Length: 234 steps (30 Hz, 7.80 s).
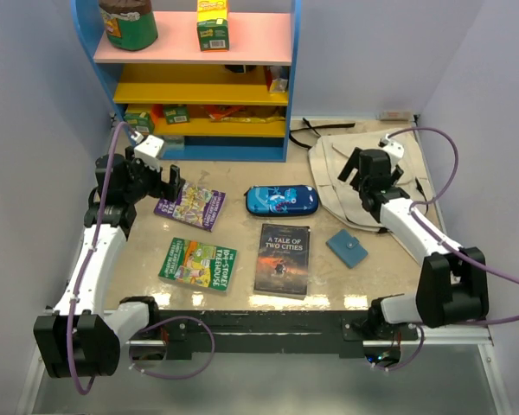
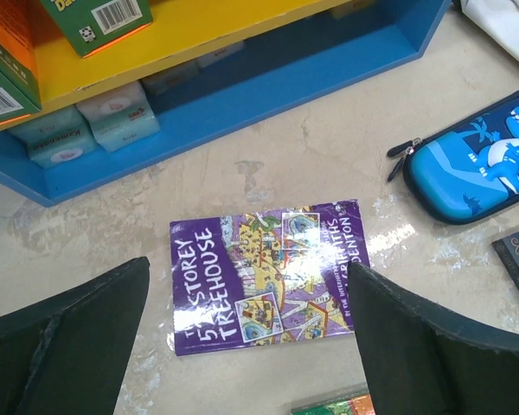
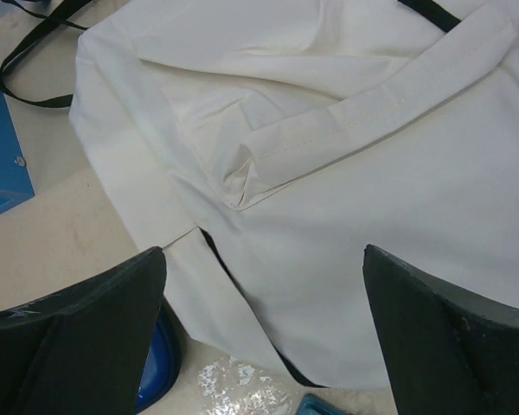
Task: Pack the student bag
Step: Pick up the student bag at the corner of the board, then place the student bag at the center of the board, then unzip the student bag at the center of the board.
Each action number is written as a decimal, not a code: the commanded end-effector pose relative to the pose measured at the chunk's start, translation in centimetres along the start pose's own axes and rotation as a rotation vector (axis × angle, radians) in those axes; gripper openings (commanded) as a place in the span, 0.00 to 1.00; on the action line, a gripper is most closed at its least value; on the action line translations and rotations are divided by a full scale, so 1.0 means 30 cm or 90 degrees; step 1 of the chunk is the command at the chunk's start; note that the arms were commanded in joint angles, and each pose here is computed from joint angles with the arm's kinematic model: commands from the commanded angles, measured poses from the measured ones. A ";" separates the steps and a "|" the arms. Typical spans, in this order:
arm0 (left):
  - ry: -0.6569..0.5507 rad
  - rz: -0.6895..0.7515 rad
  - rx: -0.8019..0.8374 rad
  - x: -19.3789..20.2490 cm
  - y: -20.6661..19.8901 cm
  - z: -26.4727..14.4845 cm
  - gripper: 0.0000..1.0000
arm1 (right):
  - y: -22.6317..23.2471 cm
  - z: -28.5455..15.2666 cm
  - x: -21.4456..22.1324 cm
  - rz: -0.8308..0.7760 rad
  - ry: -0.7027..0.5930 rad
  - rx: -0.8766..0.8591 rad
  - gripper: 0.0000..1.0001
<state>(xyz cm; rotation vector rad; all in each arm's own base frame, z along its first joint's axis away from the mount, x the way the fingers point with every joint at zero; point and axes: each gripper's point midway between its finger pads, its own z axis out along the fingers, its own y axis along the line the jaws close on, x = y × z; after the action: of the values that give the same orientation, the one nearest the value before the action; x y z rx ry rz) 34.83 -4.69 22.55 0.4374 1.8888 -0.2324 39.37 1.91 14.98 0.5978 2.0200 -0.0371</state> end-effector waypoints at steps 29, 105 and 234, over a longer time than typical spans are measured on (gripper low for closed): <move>0.019 -0.026 0.016 0.050 -0.001 0.051 1.00 | 0.043 0.369 0.100 -0.055 0.059 0.206 0.90; -0.178 -0.203 -0.321 -0.460 0.226 -0.337 1.00 | 1.005 -1.149 -0.158 -0.209 -0.319 -0.331 0.00; 0.036 0.544 0.593 0.309 -0.514 0.408 0.00 | 0.923 -0.307 0.477 -0.082 0.186 -0.397 0.00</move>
<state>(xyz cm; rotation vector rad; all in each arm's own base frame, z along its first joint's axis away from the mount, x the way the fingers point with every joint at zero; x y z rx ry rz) 38.14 -21.82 7.16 1.7888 1.4284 -0.5107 37.55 33.69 11.05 0.0753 2.2644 0.5846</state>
